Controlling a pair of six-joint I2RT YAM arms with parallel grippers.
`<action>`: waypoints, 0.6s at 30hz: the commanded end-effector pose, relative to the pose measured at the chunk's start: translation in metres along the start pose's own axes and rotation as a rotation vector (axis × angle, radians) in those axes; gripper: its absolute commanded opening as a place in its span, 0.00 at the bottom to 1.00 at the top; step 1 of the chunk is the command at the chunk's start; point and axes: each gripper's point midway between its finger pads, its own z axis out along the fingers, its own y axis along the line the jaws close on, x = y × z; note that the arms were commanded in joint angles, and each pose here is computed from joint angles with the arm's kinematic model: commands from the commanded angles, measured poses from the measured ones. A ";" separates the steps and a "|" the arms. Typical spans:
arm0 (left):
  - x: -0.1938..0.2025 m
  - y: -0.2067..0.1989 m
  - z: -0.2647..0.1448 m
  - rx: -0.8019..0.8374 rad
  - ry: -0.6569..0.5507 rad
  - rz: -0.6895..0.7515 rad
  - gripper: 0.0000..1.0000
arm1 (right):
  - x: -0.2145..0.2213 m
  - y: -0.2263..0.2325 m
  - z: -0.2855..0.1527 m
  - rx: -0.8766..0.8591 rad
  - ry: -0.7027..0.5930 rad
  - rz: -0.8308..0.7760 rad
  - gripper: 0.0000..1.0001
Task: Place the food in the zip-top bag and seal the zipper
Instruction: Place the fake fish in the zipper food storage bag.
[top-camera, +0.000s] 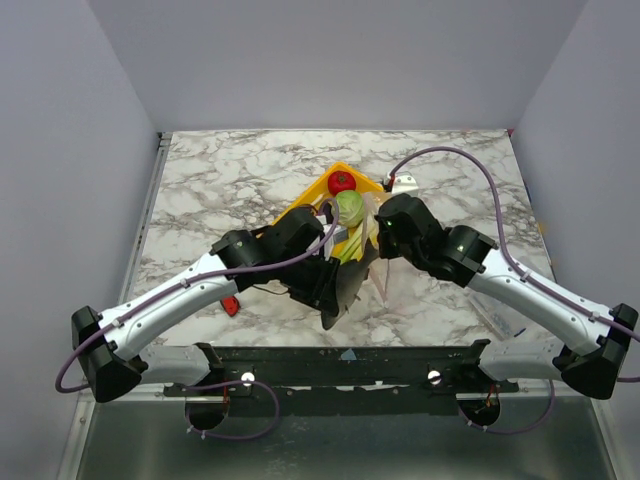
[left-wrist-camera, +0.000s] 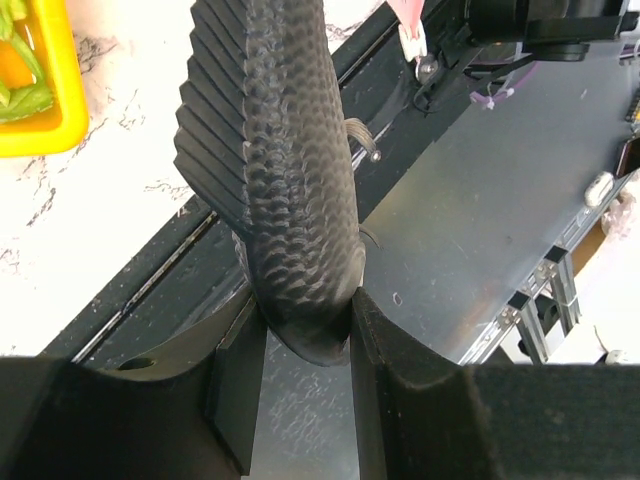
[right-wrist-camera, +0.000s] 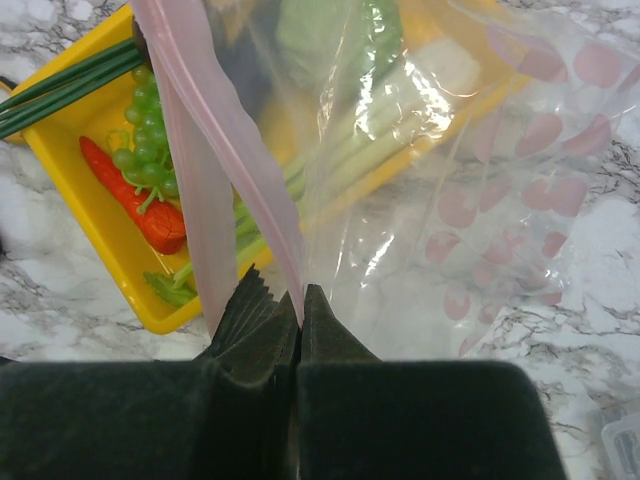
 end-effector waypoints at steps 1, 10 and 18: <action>-0.017 -0.020 -0.007 0.048 -0.052 0.012 0.00 | -0.007 0.015 0.002 -0.060 -0.014 0.037 0.01; -0.052 -0.051 -0.007 0.170 -0.173 -0.105 0.00 | 0.004 0.028 0.007 -0.122 0.008 0.097 0.01; -0.098 -0.045 -0.013 0.139 -0.423 -0.196 0.00 | 0.007 0.043 0.000 -0.184 0.032 0.270 0.01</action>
